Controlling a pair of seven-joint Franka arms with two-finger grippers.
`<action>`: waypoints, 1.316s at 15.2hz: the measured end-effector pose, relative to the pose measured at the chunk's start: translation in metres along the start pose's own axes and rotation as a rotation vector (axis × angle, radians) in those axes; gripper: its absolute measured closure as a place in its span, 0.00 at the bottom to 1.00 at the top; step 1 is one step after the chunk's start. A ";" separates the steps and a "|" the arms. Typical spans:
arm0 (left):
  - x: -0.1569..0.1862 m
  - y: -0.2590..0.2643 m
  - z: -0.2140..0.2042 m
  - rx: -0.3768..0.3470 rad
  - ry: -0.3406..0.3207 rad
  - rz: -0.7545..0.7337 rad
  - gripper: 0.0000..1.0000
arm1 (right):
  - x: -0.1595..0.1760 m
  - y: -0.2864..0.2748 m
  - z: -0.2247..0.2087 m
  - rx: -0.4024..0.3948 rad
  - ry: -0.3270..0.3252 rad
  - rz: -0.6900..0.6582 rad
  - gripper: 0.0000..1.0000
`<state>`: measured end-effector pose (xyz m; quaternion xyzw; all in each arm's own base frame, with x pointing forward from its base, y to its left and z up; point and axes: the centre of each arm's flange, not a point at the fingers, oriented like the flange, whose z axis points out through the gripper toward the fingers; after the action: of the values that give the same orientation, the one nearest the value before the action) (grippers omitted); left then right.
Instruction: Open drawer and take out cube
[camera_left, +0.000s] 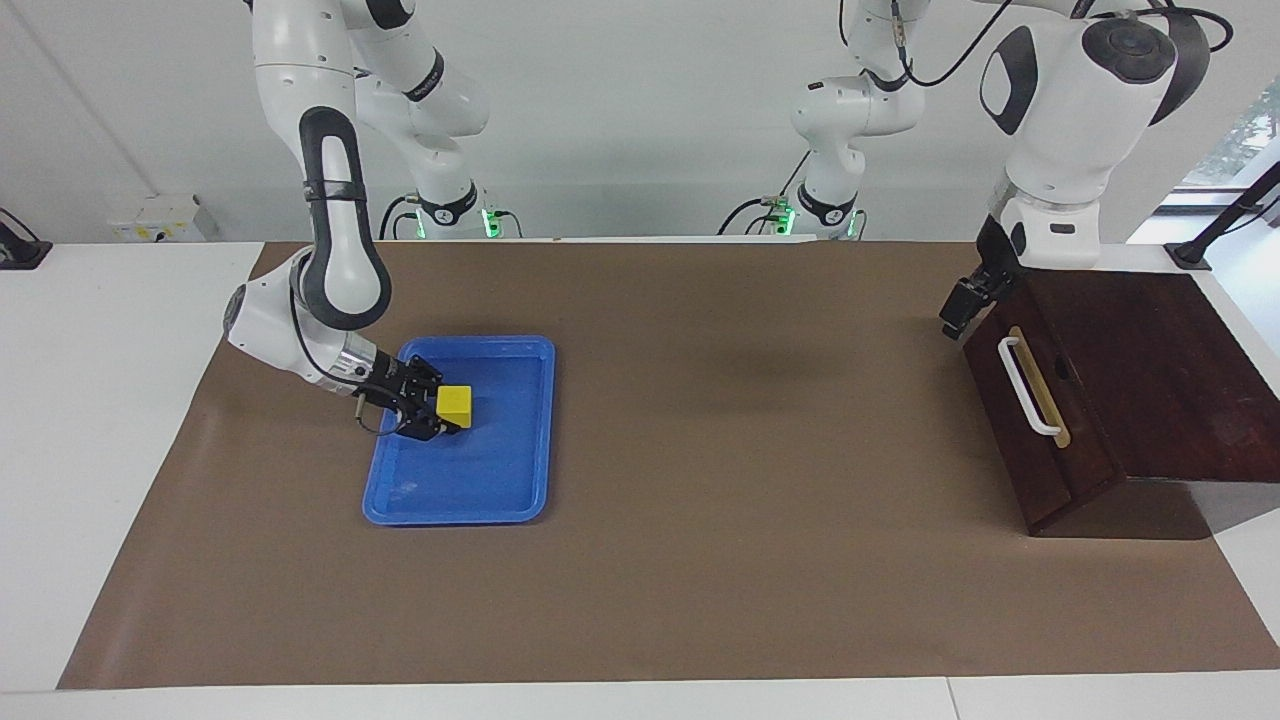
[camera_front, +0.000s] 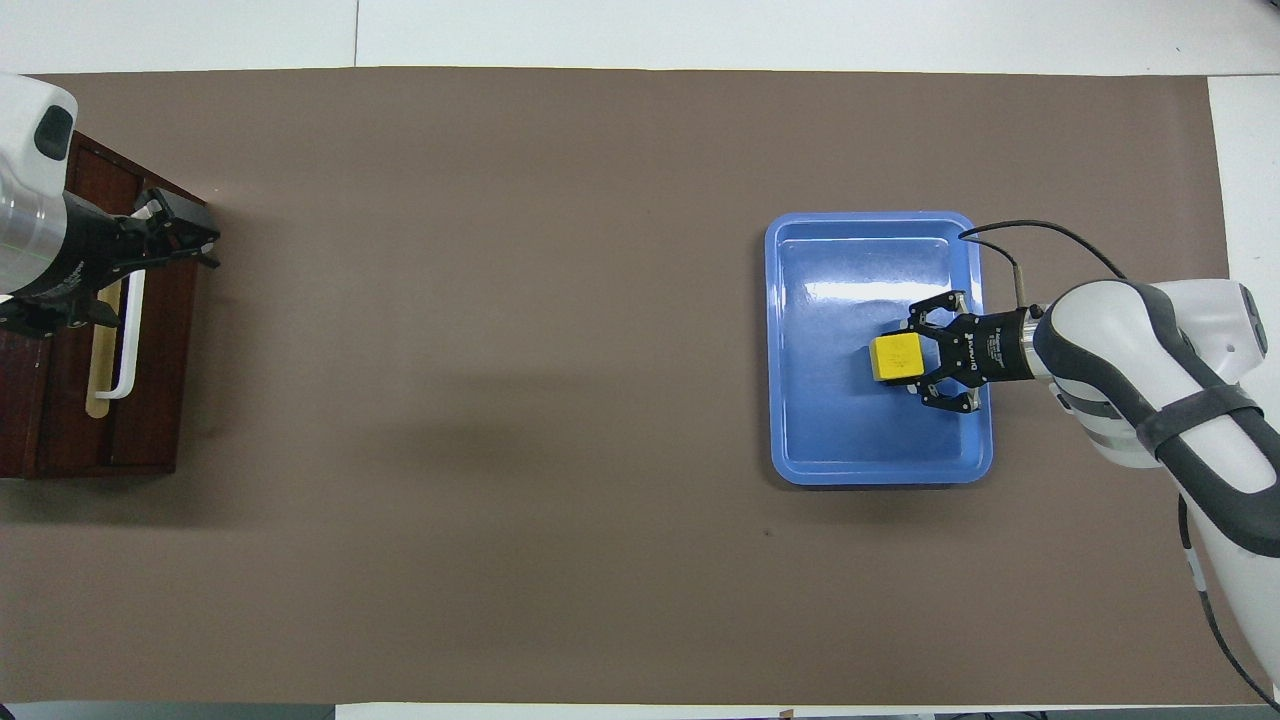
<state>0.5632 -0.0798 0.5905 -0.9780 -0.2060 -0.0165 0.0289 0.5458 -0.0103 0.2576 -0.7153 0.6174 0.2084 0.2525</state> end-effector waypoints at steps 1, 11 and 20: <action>-0.003 -0.002 -0.005 -0.002 -0.012 0.082 0.00 | -0.001 0.000 0.001 -0.001 0.001 -0.002 0.44; -0.018 -0.002 -0.014 -0.094 -0.076 0.463 0.00 | -0.022 -0.015 -0.019 0.013 0.017 -0.053 0.00; -0.019 -0.008 -0.009 -0.082 -0.098 0.461 0.00 | -0.146 -0.054 -0.206 -0.271 0.315 -0.750 0.00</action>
<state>0.5426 -0.0808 0.5995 -0.9991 0.0225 0.0298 -0.0178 0.5747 -0.0180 0.5147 -0.9401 0.3126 0.0693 0.1171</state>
